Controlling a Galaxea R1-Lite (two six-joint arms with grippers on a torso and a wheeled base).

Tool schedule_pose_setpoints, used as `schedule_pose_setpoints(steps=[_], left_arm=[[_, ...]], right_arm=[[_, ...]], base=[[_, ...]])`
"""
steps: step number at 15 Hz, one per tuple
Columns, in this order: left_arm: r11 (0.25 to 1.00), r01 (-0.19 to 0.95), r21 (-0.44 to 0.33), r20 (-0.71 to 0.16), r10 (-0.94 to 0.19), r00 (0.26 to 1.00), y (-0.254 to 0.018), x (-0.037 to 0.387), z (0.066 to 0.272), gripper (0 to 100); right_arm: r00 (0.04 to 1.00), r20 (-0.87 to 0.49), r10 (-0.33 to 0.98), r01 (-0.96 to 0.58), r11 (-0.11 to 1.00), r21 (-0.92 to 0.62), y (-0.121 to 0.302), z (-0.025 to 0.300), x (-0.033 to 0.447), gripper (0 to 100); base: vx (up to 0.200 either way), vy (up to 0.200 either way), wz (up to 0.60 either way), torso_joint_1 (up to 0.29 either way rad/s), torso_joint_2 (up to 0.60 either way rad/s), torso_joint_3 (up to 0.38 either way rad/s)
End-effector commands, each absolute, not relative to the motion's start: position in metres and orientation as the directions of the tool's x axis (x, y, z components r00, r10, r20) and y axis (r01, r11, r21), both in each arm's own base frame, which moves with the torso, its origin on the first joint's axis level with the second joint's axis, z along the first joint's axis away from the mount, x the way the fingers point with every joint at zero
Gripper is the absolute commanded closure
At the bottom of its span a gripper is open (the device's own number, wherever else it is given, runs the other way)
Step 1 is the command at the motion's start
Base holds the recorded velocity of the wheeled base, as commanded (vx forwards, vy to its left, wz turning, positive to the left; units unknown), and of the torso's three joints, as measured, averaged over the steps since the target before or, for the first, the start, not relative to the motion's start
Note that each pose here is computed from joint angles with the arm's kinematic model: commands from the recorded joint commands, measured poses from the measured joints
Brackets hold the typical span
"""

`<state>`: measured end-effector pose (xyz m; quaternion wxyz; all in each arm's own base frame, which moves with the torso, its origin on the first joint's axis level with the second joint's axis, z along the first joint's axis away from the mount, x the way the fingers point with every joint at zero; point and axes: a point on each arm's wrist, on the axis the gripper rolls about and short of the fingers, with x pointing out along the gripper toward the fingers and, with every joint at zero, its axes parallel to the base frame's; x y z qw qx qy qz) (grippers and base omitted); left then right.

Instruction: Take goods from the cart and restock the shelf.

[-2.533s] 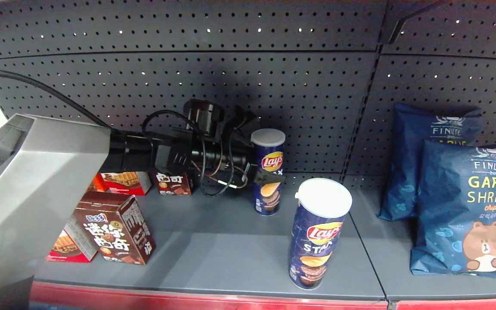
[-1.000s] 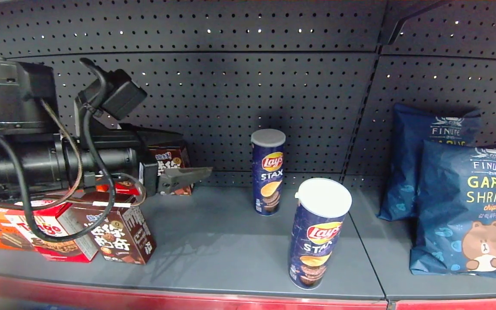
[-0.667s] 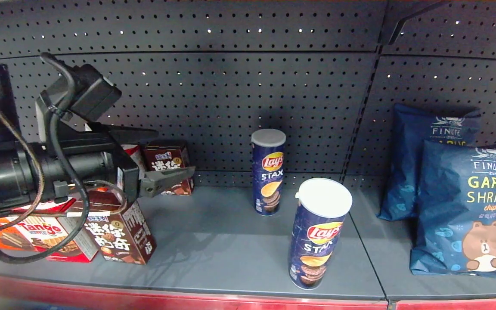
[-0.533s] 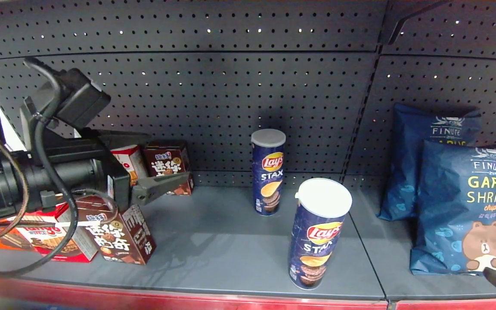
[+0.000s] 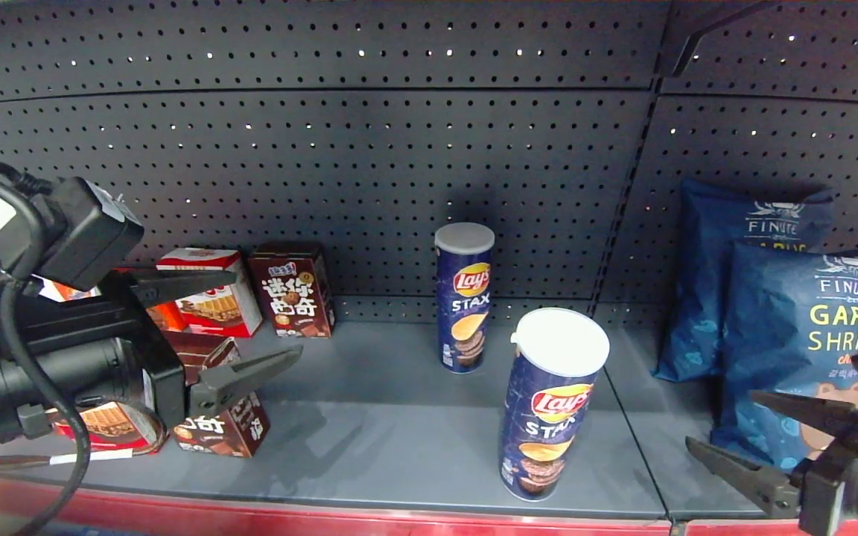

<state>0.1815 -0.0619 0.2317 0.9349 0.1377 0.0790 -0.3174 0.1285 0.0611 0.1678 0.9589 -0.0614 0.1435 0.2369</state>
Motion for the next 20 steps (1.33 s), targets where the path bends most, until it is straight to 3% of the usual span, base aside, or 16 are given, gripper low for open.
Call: schedule_pose_setpoints(steps=[1, 10, 20], left_arm=[[0.762, 0.613, 0.209, -0.232, -0.570, 0.788, -0.061, 0.178, 0.232, 0], [0.764, 0.609, 0.213, -0.225, -0.568, 0.792, -0.062, 0.182, 0.235, 0], [0.765, 0.608, 0.214, -0.231, -0.565, 0.792, -0.064, 0.190, 0.235, 0]], right_arm=[[0.812, -0.394, 0.430, -0.486, 0.872, -0.049, 0.075, 0.156, 0.151, 0], [0.822, -0.468, 0.325, -0.423, 0.898, -0.121, 0.105, 0.138, 0.180, 0], [0.807, -0.463, 0.366, -0.471, 0.873, -0.131, 0.136, 0.136, 0.196, 0]], base=[[0.000, 0.000, 0.00, 0.000, 0.00, 0.000], [0.000, 0.000, 0.00, 0.000, 0.00, 0.000], [0.000, 0.000, 0.00, 0.000, 0.00, 0.000]])
